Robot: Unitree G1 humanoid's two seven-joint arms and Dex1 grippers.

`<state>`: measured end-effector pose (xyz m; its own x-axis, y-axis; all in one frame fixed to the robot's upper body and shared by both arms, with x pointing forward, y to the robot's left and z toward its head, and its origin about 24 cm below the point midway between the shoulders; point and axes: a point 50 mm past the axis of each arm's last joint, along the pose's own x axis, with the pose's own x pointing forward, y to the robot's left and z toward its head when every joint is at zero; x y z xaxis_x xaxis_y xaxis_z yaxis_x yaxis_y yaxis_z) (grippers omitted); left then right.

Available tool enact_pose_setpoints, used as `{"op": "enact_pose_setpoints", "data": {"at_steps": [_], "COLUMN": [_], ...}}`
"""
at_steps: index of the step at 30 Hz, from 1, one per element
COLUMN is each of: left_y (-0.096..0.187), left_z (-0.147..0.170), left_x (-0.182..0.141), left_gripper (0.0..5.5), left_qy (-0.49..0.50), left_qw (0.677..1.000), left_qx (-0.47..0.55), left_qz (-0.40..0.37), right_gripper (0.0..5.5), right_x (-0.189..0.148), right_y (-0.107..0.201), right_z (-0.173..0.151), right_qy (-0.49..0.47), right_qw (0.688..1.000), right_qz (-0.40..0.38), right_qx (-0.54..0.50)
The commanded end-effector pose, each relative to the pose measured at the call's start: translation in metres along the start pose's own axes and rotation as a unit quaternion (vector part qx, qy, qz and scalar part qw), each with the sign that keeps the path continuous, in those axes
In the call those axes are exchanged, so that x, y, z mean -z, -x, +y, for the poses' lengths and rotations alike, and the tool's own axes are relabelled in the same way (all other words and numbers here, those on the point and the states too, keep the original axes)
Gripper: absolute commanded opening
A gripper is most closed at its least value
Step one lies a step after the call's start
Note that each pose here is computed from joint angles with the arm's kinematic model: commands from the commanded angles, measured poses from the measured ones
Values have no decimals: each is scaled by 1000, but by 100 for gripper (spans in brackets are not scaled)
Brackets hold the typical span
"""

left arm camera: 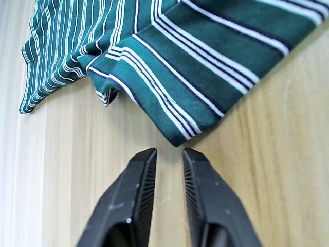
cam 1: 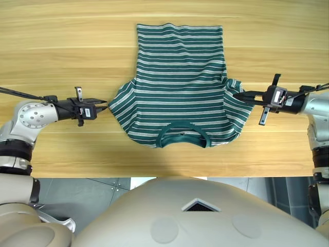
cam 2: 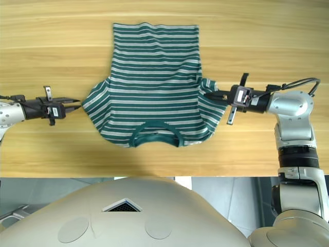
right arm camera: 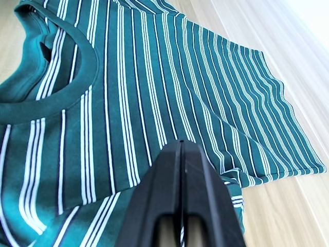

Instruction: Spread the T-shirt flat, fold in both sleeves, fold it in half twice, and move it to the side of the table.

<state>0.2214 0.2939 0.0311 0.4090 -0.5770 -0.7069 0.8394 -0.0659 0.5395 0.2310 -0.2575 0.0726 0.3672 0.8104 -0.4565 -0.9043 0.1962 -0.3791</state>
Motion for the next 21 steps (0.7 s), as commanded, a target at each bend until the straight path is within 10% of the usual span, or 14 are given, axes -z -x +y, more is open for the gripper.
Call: {"op": "enact_pose_setpoints", "data": {"at_steps": [1, 12, 21], "left_y": [7, -1, -9], "left_z": [-7, -16, -19], "left_x": [1, -14, -9], "left_gripper": [156, 335, 311], "left_qy": [-12, -42, -56], "left_qw": [1000, 999, 998], "left_qx": [14, 14, 33], "left_qz": [17, 0, 22], "right_gripper": [0, 0, 0], "right_x": [-1, 0, -1], "right_y": [0, 0, -1], "right_z": [-2, 0, 1], "right_qy": [3, 2, 3], "right_qw": [1000, 1000, 1000], "right_qz": [1, 0, -2], "right_qx": [2, 3, 3]}}
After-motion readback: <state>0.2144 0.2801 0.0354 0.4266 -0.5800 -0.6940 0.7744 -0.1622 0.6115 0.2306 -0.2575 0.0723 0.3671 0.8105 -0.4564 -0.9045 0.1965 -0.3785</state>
